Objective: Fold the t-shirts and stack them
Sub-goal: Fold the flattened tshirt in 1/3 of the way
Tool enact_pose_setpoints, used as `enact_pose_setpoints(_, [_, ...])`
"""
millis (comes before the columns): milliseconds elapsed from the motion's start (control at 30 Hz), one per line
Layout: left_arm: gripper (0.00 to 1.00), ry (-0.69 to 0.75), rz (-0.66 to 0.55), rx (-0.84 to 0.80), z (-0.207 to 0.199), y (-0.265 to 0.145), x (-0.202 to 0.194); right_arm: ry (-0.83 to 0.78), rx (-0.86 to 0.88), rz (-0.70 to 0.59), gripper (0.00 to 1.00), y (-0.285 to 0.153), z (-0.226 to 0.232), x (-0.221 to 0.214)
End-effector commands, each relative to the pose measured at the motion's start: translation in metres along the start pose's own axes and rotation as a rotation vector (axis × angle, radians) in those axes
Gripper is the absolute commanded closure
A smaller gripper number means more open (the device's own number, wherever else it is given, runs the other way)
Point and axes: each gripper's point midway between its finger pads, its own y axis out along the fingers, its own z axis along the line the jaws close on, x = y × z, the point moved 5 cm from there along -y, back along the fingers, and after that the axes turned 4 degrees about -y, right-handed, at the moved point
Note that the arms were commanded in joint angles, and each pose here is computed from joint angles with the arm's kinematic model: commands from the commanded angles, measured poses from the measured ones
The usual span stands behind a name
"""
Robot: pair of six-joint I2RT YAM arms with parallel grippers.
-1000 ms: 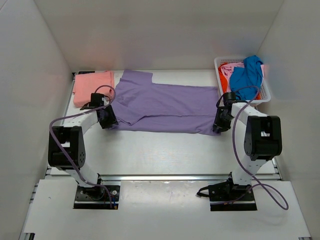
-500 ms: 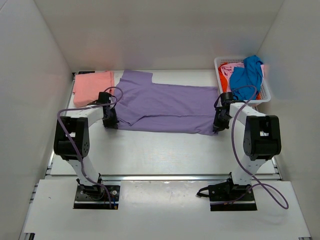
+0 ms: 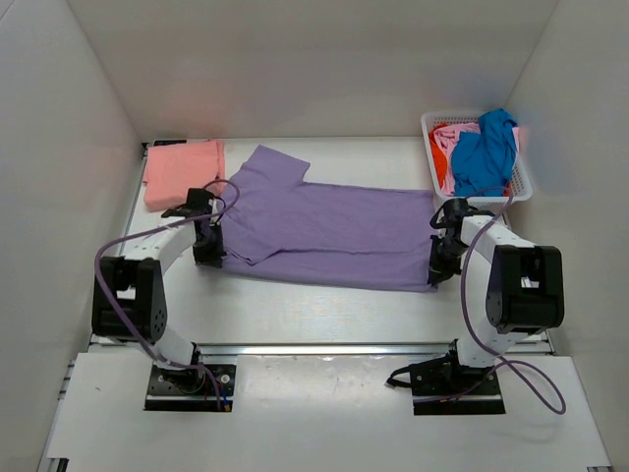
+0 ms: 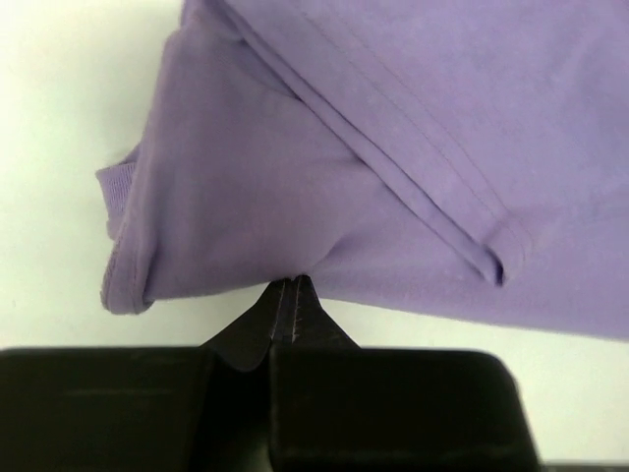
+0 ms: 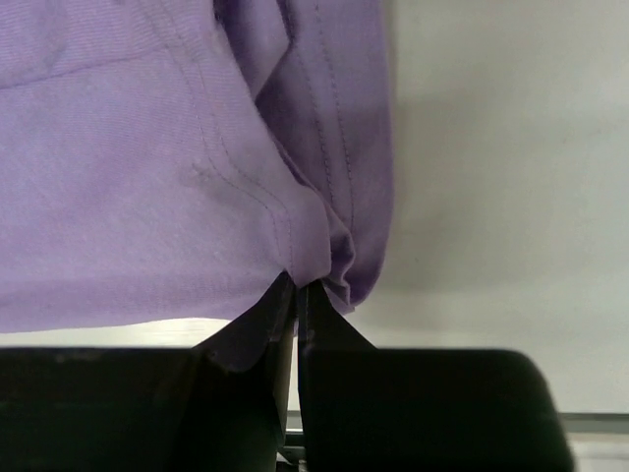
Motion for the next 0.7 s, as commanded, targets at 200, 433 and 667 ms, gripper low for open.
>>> enact_pose_setpoints(200, [1.0,0.102,0.014,-0.019,0.007,-0.037,-0.052,-0.017,-0.108,0.044,1.0,-0.007,-0.025,-0.015])
enact_pose_setpoints(433, [0.74,0.092,-0.043,-0.084,0.0,-0.061,-0.048,0.029,-0.122,0.042,1.0,-0.021,-0.03,-0.018])
enact_pose_setpoints(667, [0.55,0.103,-0.076,-0.097,-0.002,-0.074,-0.029,0.043,-0.132,-0.02,0.71,-0.039,-0.032,-0.007])
